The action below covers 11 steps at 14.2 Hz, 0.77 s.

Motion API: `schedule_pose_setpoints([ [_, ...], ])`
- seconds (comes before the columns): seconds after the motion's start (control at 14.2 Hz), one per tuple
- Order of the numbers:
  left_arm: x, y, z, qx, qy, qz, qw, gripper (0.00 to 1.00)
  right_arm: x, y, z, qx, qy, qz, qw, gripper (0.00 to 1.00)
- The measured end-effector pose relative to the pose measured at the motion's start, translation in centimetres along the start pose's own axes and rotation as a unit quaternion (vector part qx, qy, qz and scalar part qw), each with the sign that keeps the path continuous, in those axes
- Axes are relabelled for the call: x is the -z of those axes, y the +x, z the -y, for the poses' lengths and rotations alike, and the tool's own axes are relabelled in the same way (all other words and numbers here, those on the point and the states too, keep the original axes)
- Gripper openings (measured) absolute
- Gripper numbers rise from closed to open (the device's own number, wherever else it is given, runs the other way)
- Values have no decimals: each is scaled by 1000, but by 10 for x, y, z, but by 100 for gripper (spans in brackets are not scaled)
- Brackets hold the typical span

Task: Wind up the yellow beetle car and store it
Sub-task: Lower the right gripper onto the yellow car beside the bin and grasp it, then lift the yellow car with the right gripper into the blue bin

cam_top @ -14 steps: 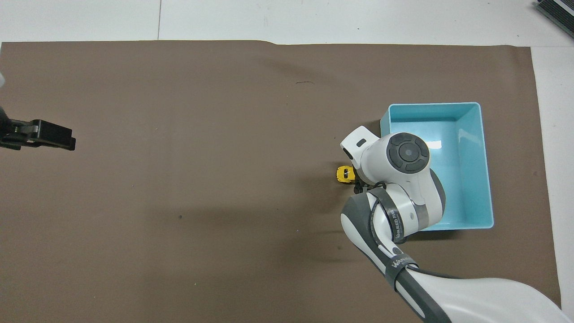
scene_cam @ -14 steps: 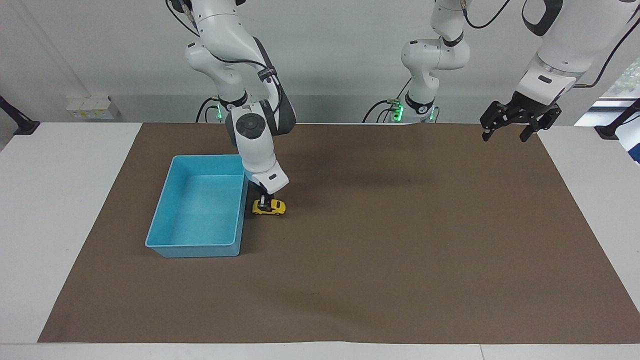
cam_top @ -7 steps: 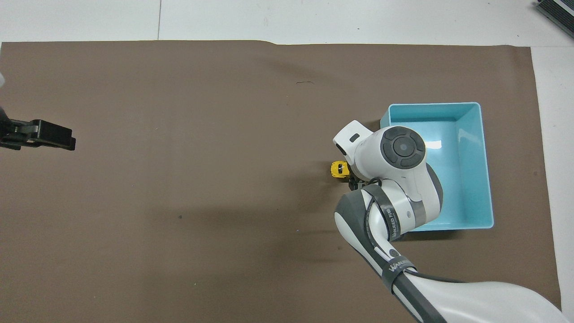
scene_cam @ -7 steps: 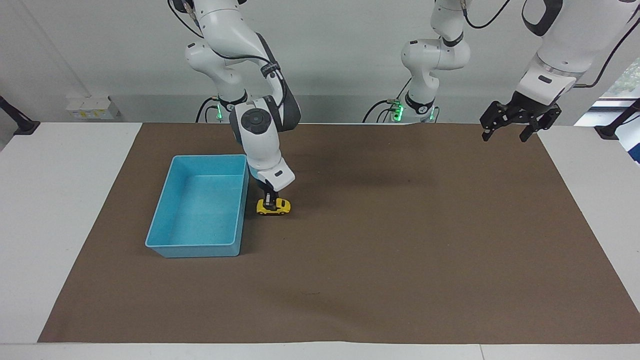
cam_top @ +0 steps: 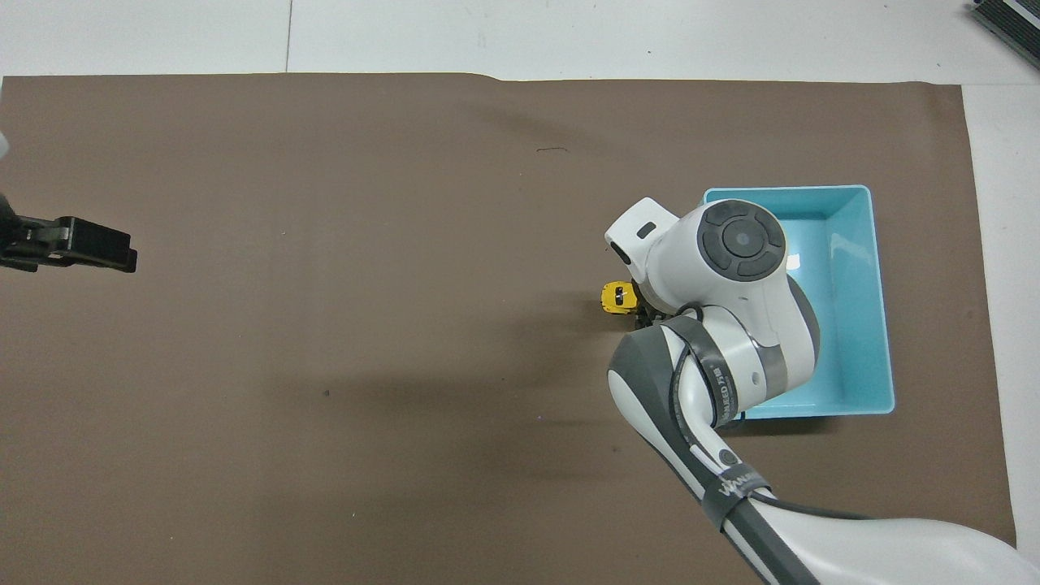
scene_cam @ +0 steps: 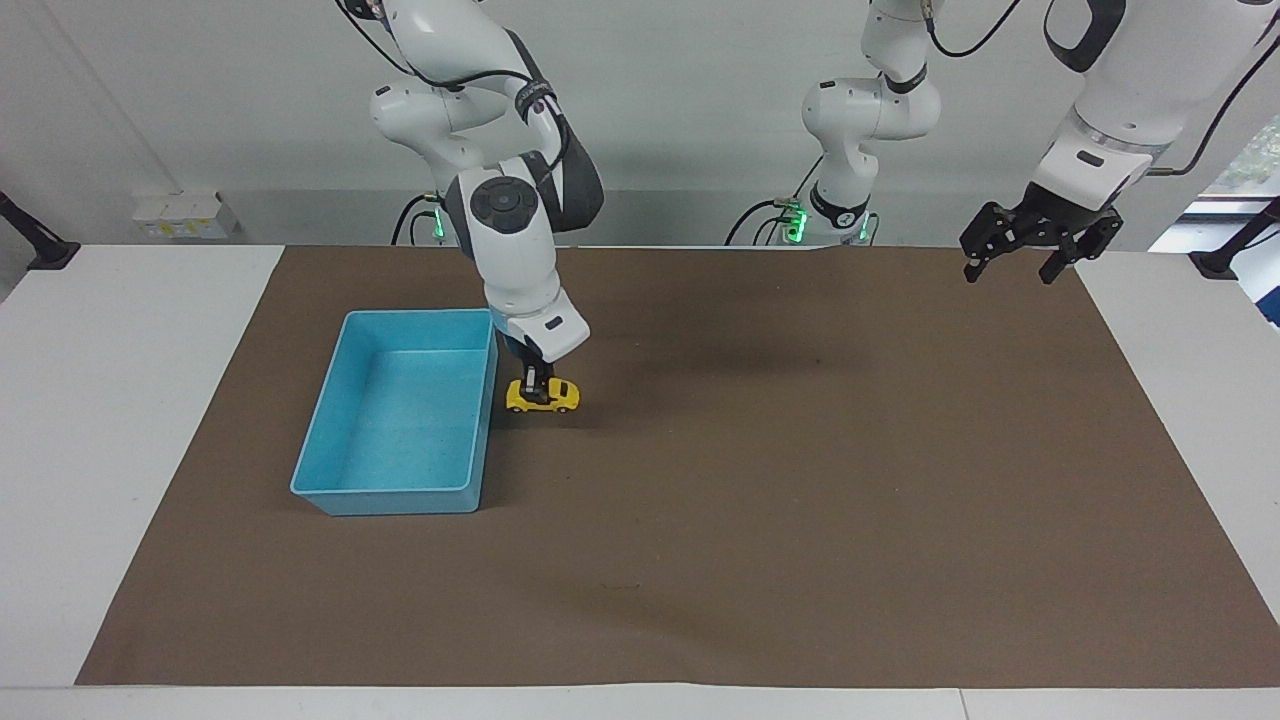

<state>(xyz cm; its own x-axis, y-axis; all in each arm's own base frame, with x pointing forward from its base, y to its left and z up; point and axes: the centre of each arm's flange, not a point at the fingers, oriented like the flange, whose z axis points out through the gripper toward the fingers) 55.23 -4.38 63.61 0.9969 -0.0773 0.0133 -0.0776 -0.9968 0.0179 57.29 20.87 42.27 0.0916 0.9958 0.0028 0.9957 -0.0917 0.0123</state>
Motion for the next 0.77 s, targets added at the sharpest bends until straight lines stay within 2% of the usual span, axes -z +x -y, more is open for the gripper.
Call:
schedule_pose_setpoints([
  [0.35, 0, 0, 0, 0, 0, 0, 1000, 100, 23, -82, -20, -6, 10, 4, 1000, 41],
  [0.56, 0, 0, 0, 0, 0, 0, 1000, 100, 18, -132, -28, 15, 23, 6, 1000, 41],
  [0.77, 0, 0, 0, 0, 0, 0, 1000, 100, 6, -164, -23, 18, 36, 6, 999, 41],
])
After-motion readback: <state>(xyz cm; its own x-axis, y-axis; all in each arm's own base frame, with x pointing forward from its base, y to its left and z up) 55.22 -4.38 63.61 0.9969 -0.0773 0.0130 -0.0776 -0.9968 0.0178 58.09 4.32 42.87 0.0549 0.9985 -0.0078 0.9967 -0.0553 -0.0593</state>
